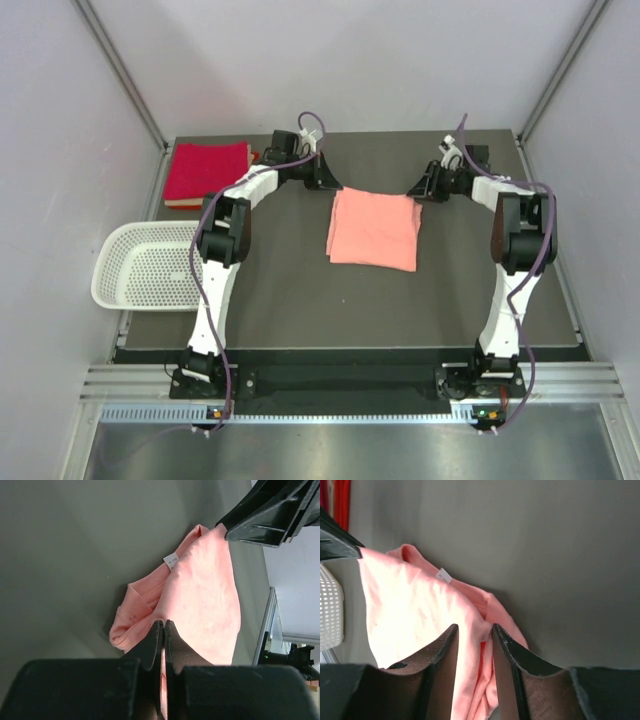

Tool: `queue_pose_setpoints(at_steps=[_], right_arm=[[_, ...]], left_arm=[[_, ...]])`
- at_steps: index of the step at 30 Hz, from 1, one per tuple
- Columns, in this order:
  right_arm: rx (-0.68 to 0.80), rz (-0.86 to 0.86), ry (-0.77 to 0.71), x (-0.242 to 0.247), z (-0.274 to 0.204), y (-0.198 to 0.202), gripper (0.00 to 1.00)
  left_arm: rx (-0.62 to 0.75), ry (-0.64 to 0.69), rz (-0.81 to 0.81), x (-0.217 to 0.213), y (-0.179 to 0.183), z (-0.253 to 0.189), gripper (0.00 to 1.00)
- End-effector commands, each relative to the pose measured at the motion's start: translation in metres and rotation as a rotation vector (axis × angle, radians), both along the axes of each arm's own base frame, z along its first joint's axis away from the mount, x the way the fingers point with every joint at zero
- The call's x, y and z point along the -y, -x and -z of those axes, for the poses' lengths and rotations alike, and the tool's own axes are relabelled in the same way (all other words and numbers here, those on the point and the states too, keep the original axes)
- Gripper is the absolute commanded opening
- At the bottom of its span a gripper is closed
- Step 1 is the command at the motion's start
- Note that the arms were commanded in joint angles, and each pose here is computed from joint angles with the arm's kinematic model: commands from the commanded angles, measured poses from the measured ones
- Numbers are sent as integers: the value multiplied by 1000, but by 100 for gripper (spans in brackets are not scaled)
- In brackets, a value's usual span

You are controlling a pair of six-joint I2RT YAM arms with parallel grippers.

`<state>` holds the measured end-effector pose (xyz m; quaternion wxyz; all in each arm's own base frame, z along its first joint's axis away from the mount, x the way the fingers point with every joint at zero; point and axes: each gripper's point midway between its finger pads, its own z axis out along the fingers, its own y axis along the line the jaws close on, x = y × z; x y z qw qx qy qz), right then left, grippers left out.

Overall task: Fold and stack the t-shirts
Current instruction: Fold the tshirt

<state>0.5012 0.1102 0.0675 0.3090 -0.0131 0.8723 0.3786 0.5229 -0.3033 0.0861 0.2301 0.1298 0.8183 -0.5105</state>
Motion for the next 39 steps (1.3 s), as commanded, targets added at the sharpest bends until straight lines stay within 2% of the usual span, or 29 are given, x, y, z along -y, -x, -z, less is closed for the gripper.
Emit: queue_pose_setpoints(at_steps=[1, 5, 9, 12, 20, 28, 33, 35, 38, 39], right_arm=[[58, -14, 21, 3, -3, -15, 34], [60, -16, 19, 3, -1, -16, 29], [69, -11, 25, 4, -5, -15, 5], [78, -1, 31, 4, -13, -10, 0], [86, 80, 48, 11, -49, 13, 0], [90, 122, 50, 14, -61, 23, 0], [3, 189, 52, 20, -55, 30, 0], [13, 205, 43, 20, -56, 30, 0], [-19, 259, 45, 28, -37, 30, 0], [-40, 270, 45, 30, -27, 29, 0]], left_arm=[[90, 36, 17, 3, -11, -19, 0], [88, 35, 17, 3, -12, -17, 0], [87, 37, 15, 4, -12, -18, 0], [95, 46, 18, 5, -11, -27, 0], [118, 99, -14, 9, -14, -65, 0], [115, 142, -25, 18, -14, -84, 0], [111, 166, -28, 21, -17, -90, 0], [120, 191, -27, 25, -19, -95, 0], [68, 184, -55, 28, -29, -78, 0], [26, 172, -62, 29, -34, -55, 0]])
